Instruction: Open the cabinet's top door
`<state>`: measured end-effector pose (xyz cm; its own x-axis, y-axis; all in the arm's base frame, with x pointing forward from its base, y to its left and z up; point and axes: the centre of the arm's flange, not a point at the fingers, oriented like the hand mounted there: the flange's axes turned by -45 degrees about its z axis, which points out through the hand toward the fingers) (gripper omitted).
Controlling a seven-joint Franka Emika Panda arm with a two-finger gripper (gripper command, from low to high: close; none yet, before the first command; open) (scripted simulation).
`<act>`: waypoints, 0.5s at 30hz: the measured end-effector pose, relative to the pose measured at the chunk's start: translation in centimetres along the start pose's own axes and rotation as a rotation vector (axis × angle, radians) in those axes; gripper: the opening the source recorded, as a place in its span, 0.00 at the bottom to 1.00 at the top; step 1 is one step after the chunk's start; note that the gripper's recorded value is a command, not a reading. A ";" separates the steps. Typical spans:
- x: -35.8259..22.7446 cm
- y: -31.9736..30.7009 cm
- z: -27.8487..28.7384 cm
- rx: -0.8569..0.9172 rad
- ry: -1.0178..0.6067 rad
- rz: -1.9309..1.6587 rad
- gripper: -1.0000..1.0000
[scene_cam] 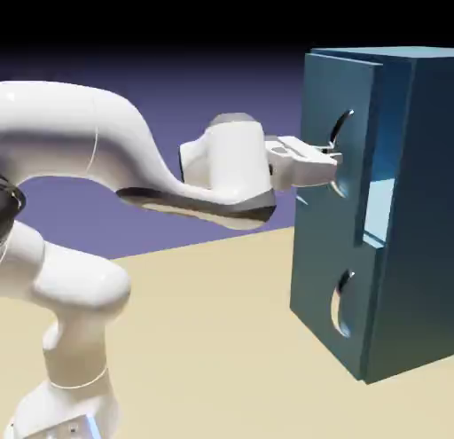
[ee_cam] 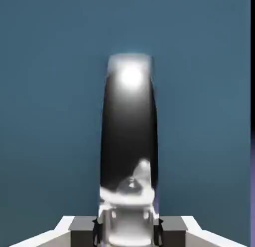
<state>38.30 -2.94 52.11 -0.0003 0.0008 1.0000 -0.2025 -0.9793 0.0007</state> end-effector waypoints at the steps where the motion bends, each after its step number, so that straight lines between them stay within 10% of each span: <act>1: 0.0 -0.2 -0.4 -0.018 0.000 -0.001 0.00; 15: 0.0 -4.1 -5.3 -0.236 0.000 0.000 0.00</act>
<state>33.98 2.12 52.11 -0.0002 0.0009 1.0000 -0.4261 -0.9047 0.0007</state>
